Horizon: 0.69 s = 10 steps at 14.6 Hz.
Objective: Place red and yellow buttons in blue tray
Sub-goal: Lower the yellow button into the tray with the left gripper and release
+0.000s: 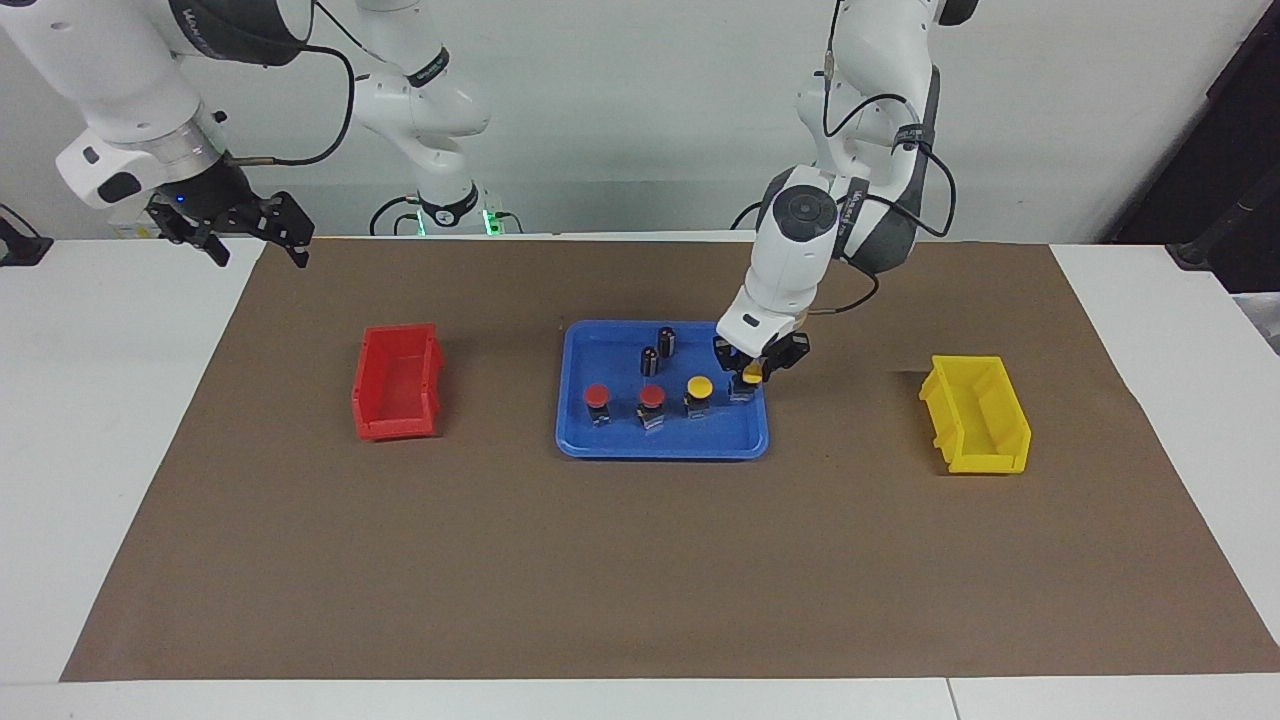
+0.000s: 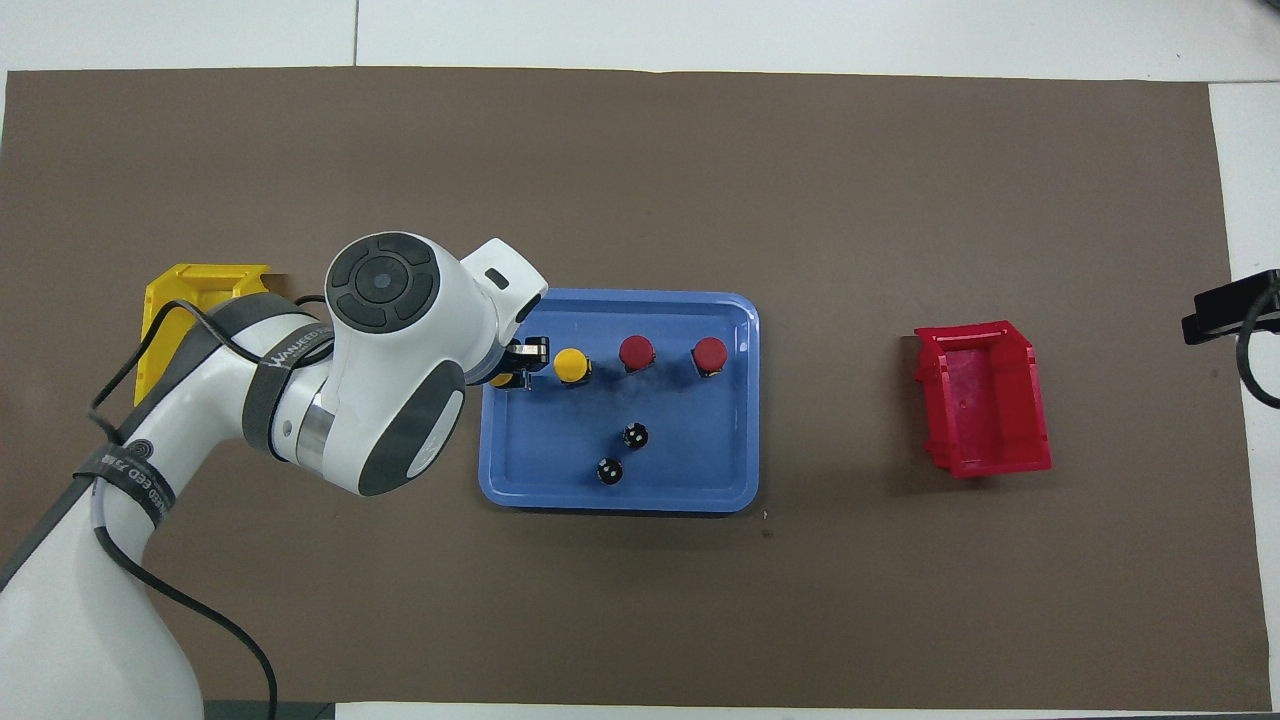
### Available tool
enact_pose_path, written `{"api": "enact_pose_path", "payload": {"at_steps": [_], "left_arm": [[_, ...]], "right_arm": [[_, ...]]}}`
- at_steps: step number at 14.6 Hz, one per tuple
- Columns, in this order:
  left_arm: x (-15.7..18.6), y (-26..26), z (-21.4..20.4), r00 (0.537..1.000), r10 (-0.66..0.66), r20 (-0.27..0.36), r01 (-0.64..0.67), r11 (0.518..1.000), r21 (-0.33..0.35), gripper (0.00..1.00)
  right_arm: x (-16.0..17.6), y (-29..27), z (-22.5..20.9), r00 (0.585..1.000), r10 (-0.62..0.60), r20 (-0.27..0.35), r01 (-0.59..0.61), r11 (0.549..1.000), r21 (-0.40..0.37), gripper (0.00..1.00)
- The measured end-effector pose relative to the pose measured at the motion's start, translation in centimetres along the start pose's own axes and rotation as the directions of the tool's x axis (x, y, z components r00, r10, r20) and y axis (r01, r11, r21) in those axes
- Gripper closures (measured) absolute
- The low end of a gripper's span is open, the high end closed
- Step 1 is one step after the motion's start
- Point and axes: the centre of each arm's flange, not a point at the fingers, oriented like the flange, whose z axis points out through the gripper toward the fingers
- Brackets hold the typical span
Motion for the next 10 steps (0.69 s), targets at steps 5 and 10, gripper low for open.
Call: {"api": "enact_pose_path", "payload": {"at_steps": [5,10], "left_arm": [[-0.5,0.0,1.5,1.000,0.003,-0.004,-0.003,1.000,-0.002,0.59],[0.1,0.0,-0.5,1.000,0.000,-0.004,0.000,1.000,-0.001,0.54]], "right_arm": [[0.0,0.0,0.0,1.000,0.000,0.000,0.000,1.000,0.000,0.00],[0.0,0.0,0.1,1.000,-0.001,0.002,0.001,1.000,0.000,0.00]]}}
